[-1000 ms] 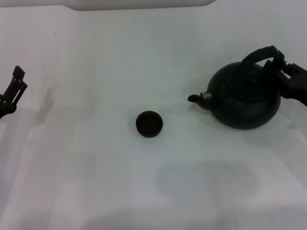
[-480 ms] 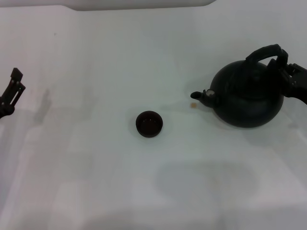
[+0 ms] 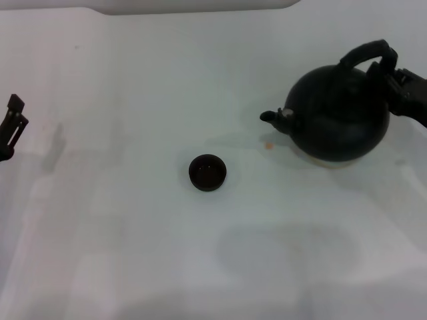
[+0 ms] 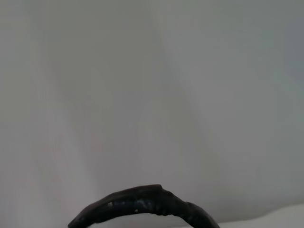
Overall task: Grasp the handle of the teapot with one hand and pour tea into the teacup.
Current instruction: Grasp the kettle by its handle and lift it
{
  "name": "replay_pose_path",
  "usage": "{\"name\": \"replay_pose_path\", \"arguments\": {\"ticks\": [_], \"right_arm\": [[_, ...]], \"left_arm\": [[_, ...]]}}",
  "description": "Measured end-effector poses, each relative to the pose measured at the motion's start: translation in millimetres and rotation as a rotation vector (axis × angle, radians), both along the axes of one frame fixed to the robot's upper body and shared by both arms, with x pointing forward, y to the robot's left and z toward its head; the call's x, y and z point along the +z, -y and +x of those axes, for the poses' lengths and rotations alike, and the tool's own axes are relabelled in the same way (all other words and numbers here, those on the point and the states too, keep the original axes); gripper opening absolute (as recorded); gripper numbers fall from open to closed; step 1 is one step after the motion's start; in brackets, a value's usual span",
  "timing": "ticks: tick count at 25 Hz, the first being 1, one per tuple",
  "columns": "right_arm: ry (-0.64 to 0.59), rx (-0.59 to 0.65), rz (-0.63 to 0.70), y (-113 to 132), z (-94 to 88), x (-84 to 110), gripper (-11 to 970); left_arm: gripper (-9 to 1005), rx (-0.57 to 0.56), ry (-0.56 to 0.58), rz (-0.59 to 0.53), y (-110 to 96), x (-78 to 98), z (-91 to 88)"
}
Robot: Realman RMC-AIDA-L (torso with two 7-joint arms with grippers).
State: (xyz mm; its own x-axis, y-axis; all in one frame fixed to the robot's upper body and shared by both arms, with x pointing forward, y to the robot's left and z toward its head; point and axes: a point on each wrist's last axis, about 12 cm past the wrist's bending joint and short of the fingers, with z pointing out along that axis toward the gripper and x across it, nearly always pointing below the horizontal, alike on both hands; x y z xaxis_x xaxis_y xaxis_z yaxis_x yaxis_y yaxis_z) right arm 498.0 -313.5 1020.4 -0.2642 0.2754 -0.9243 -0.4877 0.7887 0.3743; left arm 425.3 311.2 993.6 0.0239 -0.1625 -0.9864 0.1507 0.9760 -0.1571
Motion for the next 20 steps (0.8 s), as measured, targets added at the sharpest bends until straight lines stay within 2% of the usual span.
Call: {"name": "replay_pose_path", "arguments": {"ticks": [10, 20], "right_arm": [[0.053, 0.054, -0.037, -10.5, 18.8, 10.9, 185], [0.113, 0.143, -0.064, -19.6, 18.1, 17.5, 186]], "left_arm": [[890, 0.0, 0.0, 0.001, 0.0, 0.0, 0.0], [889, -0.004, 0.006, 0.002, 1.0, 1.2, 3.3]]}}
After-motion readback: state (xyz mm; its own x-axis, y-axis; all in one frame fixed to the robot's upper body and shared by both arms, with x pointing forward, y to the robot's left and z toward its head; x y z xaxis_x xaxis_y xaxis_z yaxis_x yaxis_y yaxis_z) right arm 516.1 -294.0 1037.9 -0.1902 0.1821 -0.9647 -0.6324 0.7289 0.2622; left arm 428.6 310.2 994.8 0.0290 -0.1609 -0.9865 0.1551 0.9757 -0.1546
